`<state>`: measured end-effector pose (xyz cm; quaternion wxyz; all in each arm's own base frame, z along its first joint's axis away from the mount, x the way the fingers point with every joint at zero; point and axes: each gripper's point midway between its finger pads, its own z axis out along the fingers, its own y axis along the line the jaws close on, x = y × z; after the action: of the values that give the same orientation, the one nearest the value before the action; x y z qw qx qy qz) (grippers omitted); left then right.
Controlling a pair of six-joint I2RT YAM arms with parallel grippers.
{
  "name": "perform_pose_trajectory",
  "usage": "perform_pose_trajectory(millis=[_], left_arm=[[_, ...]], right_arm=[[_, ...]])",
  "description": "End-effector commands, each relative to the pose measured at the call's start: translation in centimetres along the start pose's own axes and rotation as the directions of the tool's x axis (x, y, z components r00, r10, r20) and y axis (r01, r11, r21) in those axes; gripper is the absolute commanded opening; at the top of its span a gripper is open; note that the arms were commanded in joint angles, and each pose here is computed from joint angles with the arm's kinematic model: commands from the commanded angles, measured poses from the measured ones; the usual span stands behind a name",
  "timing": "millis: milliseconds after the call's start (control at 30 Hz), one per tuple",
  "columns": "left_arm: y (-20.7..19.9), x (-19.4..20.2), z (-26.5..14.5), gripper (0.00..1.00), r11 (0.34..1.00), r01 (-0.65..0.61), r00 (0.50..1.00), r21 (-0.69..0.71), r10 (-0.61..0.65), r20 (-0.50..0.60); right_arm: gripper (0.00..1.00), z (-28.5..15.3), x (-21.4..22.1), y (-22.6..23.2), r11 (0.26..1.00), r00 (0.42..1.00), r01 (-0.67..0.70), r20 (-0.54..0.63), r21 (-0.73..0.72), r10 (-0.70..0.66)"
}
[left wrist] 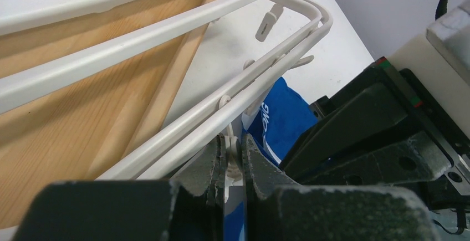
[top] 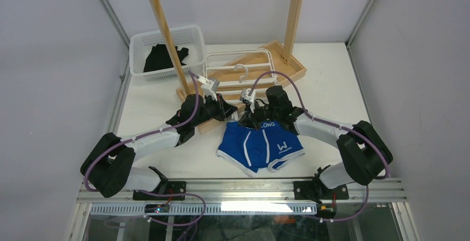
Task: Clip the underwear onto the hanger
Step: Clamp the underwear onto the hanger.
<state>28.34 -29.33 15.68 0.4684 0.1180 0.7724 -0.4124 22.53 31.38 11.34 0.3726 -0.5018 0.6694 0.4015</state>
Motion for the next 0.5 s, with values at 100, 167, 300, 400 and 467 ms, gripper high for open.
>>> perform_pose_trajectory(millis=[100,167,300,400,467], left_arm=[[-3.6,-1.6,-0.9,0.0,0.986,-0.039,0.999,0.164,0.034,0.036],[-3.7,-1.5,-0.9,0.0,0.985,-0.04,0.999,0.17,0.034,0.034],[-3.6,-1.4,-0.9,0.0,0.984,-0.04,0.999,0.172,0.035,0.03],[-3.7,-1.3,-0.9,0.0,0.984,-0.041,0.999,0.175,0.036,0.03],[-3.7,-1.3,-0.9,0.0,0.983,-0.043,0.999,0.177,0.039,0.028]], right_arm=[[0.0,0.1,-1.5,-1.2,1.0,0.998,-0.008,0.056,0.028,0.006],[0.0,0.2,-1.3,-1.4,0.999,0.998,-0.019,0.053,0.028,0.018],[0.0,0.3,-1.2,-1.7,0.999,0.999,-0.033,0.045,0.031,0.032],[0.0,0.4,-1.1,-1.9,0.999,0.998,-0.041,0.039,0.035,0.04],[0.0,0.3,-1.2,-2.1,0.998,0.998,-0.045,0.041,0.042,0.044]])
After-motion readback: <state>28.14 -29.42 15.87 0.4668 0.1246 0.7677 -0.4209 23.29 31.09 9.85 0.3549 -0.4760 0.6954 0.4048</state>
